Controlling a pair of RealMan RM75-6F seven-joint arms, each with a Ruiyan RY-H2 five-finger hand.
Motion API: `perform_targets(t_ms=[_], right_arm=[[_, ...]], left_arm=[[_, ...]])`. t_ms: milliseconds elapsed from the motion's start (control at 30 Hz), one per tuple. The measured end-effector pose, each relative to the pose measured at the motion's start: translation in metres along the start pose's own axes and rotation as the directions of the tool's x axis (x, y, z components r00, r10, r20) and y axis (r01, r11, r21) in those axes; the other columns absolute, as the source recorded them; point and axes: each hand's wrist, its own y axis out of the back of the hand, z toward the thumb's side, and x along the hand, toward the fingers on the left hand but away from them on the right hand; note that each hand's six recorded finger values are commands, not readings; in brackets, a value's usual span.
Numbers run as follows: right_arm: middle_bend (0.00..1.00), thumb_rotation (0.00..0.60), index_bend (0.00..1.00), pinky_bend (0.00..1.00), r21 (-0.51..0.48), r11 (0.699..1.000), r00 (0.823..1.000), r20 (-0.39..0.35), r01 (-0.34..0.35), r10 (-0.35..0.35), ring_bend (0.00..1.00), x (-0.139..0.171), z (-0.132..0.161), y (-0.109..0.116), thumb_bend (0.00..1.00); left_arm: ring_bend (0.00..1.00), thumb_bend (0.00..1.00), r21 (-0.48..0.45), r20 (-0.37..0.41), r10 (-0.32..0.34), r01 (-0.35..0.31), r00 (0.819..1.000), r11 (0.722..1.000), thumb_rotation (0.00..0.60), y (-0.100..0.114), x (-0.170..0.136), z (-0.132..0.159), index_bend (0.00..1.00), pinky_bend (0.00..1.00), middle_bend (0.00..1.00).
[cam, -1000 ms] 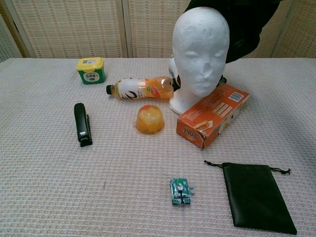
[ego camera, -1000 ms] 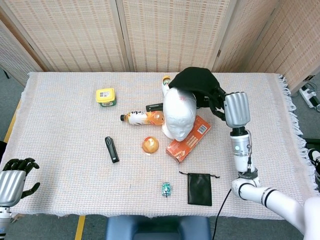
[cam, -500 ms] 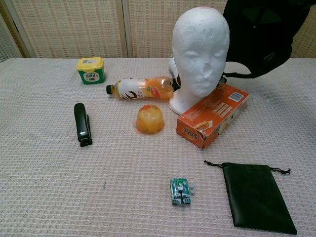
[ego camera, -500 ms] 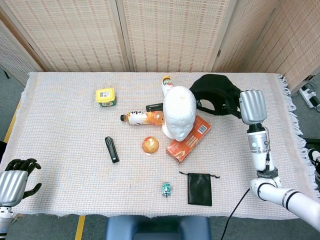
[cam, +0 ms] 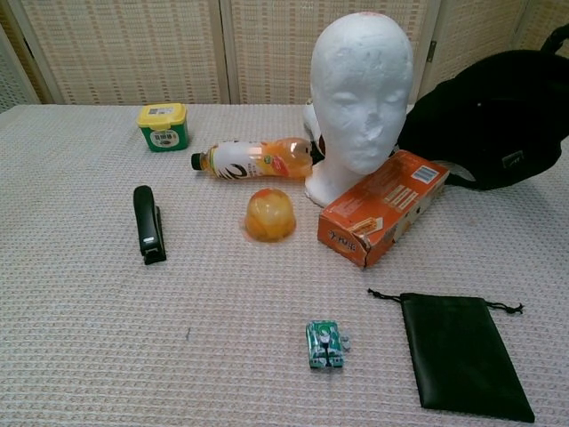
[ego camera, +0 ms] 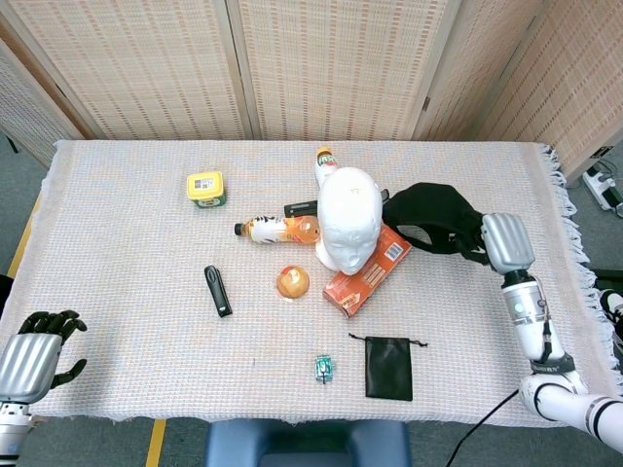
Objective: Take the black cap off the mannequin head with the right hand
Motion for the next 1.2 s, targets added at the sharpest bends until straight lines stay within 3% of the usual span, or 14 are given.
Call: perform_targets(t_ms=[300, 400, 467, 533, 600, 667, 733, 800, 900, 1067, 1200], right_arm=[[1.00, 0.600, 0.79, 1.00, -0.020, 0.983, 0.982, 0.039, -0.184, 0.185, 1.00, 0.025, -0.015, -0.040, 0.91], [0.99, 0.600, 0.72, 1.00, -0.015, 0.972, 0.971, 0.046, -0.236, 0.236, 0.98, 0.032, -0.018, -0.049, 0.87], [0.93, 0.600, 0.62, 1.00, 0.000, 0.966, 0.966, 0.045, -0.257, 0.256, 0.91, 0.036, -0.019, -0.052, 0.73], [0.78, 0.588, 0.43, 0.97, 0.020, 0.961, 0.960, 0.046, -0.277, 0.276, 0.77, 0.039, -0.020, -0.054, 0.48], [0.57, 0.546, 0.21, 0.81, 0.044, 0.952, 0.952, 0.049, -0.304, 0.301, 0.57, 0.042, -0.020, -0.055, 0.23], [0.41, 0.505, 0.07, 0.62, 0.054, 0.944, 0.945, 0.052, -0.325, 0.323, 0.41, 0.046, -0.019, -0.055, 0.12], [0.32, 0.487, 0.01, 0.49, 0.064, 0.936, 0.937, 0.055, -0.347, 0.344, 0.29, 0.050, -0.017, -0.054, 0.07], [0.27, 0.485, 0.00, 0.43, 0.076, 0.929, 0.932, 0.056, -0.361, 0.358, 0.22, 0.056, -0.015, -0.052, 0.06], [0.26, 0.486, 0.00, 0.42, 0.101, 0.928, 0.933, 0.059, -0.360, 0.355, 0.22, 0.066, -0.015, -0.045, 0.06], [0.26, 0.490, 0.00, 0.42, 0.149, 0.938, 0.949, 0.062, -0.314, 0.308, 0.23, 0.085, -0.016, -0.029, 0.06], [0.30, 0.487, 0.08, 0.43, 0.182, 0.947, 0.964, 0.072, -0.265, 0.256, 0.27, 0.110, -0.019, -0.014, 0.07]], left_arm=[[0.30, 0.25, 0.002, 0.000, -0.001, 0.001, 1.000, 1.000, 0.600, 0.000, -0.001, 0.001, 0.41, 0.24, 0.31], [0.29, 0.24, 0.000, -0.002, -0.001, 0.001, 1.000, 1.000, 0.600, 0.000, -0.002, 0.000, 0.41, 0.24, 0.31], [0.29, 0.25, -0.001, -0.003, -0.002, 0.002, 1.000, 1.000, 0.600, 0.000, -0.002, 0.000, 0.41, 0.24, 0.31], [0.29, 0.25, -0.001, -0.003, -0.003, 0.003, 1.000, 1.000, 0.600, -0.001, -0.003, 0.000, 0.40, 0.24, 0.31], [0.29, 0.25, -0.003, -0.003, -0.003, 0.003, 1.000, 1.000, 0.600, -0.001, -0.003, -0.001, 0.40, 0.24, 0.31], [0.29, 0.25, -0.004, -0.004, -0.002, 0.002, 1.000, 1.000, 0.600, -0.001, -0.003, -0.001, 0.40, 0.24, 0.31], [0.29, 0.25, -0.005, -0.005, -0.003, 0.003, 1.000, 1.000, 0.600, -0.001, -0.003, -0.002, 0.40, 0.24, 0.31], [0.29, 0.24, -0.006, -0.006, -0.003, 0.003, 1.000, 1.000, 0.600, -0.002, -0.003, -0.002, 0.40, 0.24, 0.31], [0.29, 0.24, -0.007, -0.010, -0.004, 0.004, 1.000, 1.000, 0.600, -0.002, -0.004, -0.004, 0.40, 0.24, 0.31], [0.29, 0.24, -0.009, -0.012, -0.003, 0.003, 1.000, 1.000, 0.600, -0.002, -0.004, -0.005, 0.40, 0.24, 0.31], [0.29, 0.25, -0.011, -0.012, -0.001, 0.001, 1.000, 1.000, 0.600, -0.003, -0.003, -0.004, 0.40, 0.24, 0.31]])
